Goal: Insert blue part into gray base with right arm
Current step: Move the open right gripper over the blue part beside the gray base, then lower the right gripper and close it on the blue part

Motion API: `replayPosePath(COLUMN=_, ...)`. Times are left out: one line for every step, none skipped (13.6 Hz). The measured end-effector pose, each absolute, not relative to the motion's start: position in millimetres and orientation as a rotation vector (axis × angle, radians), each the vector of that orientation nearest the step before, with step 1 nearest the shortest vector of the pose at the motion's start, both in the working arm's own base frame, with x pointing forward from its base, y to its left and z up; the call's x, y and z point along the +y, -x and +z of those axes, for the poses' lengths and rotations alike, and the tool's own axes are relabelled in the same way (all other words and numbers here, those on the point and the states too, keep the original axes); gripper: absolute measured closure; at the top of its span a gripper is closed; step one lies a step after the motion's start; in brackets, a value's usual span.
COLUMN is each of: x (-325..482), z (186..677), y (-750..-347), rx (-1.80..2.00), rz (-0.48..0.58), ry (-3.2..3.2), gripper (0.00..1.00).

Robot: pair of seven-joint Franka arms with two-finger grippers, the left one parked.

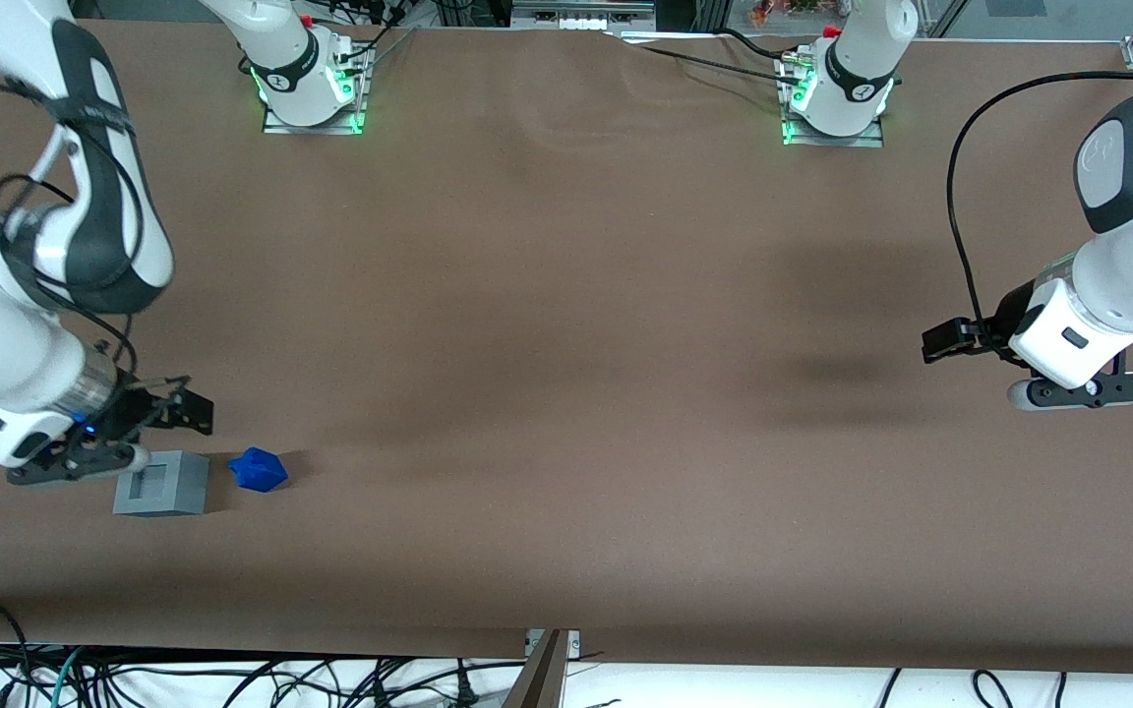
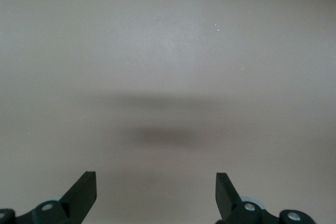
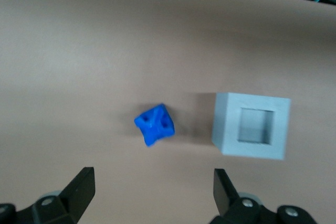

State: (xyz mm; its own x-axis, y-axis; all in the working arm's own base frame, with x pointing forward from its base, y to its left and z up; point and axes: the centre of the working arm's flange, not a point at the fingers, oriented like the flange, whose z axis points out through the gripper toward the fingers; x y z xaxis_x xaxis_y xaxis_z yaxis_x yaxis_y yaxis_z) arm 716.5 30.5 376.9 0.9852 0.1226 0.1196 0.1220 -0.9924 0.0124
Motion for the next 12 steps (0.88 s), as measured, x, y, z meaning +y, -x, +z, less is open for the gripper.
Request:
replayPosePath(x=31.1, z=360.8, y=-721.0, rx=0.117, rz=0.205, ry=-3.134, gripper=0.00)
replayPosePath(x=31.1, z=347.8, y=-725.1, rx=0.031, rz=0.227, ry=-3.142, gripper=0.00)
replayPosePath(x=31.4, z=338.4, y=-728.1, rx=-0.070, rz=0.247, ry=-3.153, gripper=0.00)
replayPosePath(x=33.8, z=331.1, y=-729.1, rx=-0.191, rz=0.245, ry=-3.166, gripper=0.00)
replayPosePath(x=40.9, z=326.2, y=-728.7, rx=-0.305, rz=0.232, ry=-3.169, gripper=0.00)
replayPosePath(x=50.4, z=322.4, y=-728.0, rx=-0.392, rz=0.221, ry=-3.165, gripper=0.00)
replayPosePath(x=59.9, z=318.0, y=-726.9, rx=-0.444, rz=0.208, ry=-3.162, gripper=0.00)
replayPosePath(x=65.8, z=312.5, y=-726.1, rx=-0.474, rz=0.194, ry=-3.159, gripper=0.00)
replayPosePath(x=66.8, z=305.1, y=-725.9, rx=-0.498, rz=0.181, ry=-3.155, gripper=0.00)
replayPosePath(x=62.5, z=297.2, y=-726.6, rx=-0.525, rz=0.175, ry=-3.148, gripper=0.00)
replayPosePath(x=54.6, z=289.9, y=-727.6, rx=-0.561, rz=0.172, ry=-3.139, gripper=0.00)
replayPosePath(x=45.5, z=283.8, y=-728.4, rx=-0.593, rz=0.167, ry=-3.130, gripper=0.00)
